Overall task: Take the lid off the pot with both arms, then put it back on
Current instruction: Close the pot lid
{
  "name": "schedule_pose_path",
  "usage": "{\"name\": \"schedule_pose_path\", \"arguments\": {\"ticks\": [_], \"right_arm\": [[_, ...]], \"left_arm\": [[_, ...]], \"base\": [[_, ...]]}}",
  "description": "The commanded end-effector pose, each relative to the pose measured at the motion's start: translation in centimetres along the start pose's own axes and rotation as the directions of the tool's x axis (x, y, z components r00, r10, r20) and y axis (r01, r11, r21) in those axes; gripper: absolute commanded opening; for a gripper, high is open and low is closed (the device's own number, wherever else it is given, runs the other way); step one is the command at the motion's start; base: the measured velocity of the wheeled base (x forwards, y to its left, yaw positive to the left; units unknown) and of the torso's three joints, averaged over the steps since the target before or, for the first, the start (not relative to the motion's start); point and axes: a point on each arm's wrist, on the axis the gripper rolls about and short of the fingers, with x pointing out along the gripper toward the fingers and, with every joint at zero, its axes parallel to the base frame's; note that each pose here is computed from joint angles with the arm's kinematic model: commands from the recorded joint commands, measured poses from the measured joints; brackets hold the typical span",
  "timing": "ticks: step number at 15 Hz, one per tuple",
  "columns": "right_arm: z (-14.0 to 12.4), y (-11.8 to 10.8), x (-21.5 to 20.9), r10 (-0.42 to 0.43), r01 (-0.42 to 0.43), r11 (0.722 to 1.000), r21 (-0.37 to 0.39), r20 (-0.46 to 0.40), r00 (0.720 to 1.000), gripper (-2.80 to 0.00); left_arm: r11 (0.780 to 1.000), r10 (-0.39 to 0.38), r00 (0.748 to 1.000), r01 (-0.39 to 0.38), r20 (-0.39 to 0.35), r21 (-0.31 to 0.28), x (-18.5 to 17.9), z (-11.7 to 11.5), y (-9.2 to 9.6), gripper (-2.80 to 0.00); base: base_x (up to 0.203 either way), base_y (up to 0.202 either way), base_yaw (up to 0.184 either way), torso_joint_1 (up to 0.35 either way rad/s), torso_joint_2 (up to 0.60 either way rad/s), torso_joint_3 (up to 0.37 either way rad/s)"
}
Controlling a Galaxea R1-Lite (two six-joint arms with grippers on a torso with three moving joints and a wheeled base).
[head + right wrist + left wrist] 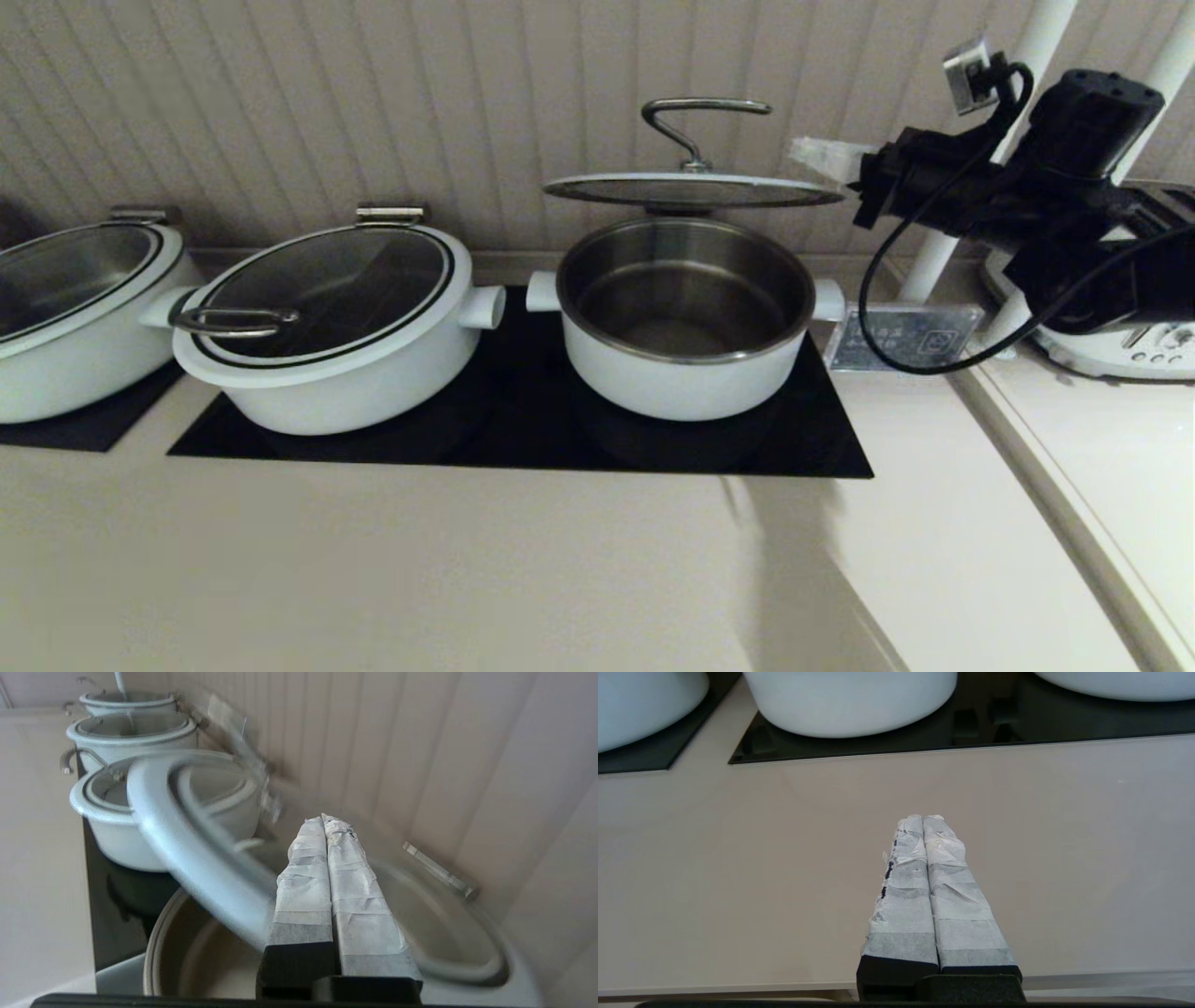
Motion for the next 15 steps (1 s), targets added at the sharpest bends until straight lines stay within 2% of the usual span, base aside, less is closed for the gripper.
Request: {"name": "schedule_pose_path", "arguments": {"ticks": [1, 15], "right_arm": [[-1.1, 0.3, -0.2, 0.006, -0.006, 1.0, 0.012, -0.011, 1.0, -2.8], [-5.9, 2.8, -2.5, 0.012, -0.008, 0.998, 0.063, -0.059, 0.998, -2.8]], "left_arm": [[1.0, 0.0, 1.0, 0.0, 0.0, 0.001, 0.0, 0.0, 0.0, -2.8], [1.0, -0.001, 1.0, 0.001, 0.0, -0.004, 0.0, 0.0, 0.0, -2.8]], "base": [[0.0, 0.0, 0.0, 0.0, 0.0, 0.0], [0.0, 0.0, 0.0, 0.0, 0.0, 0.0]]}}
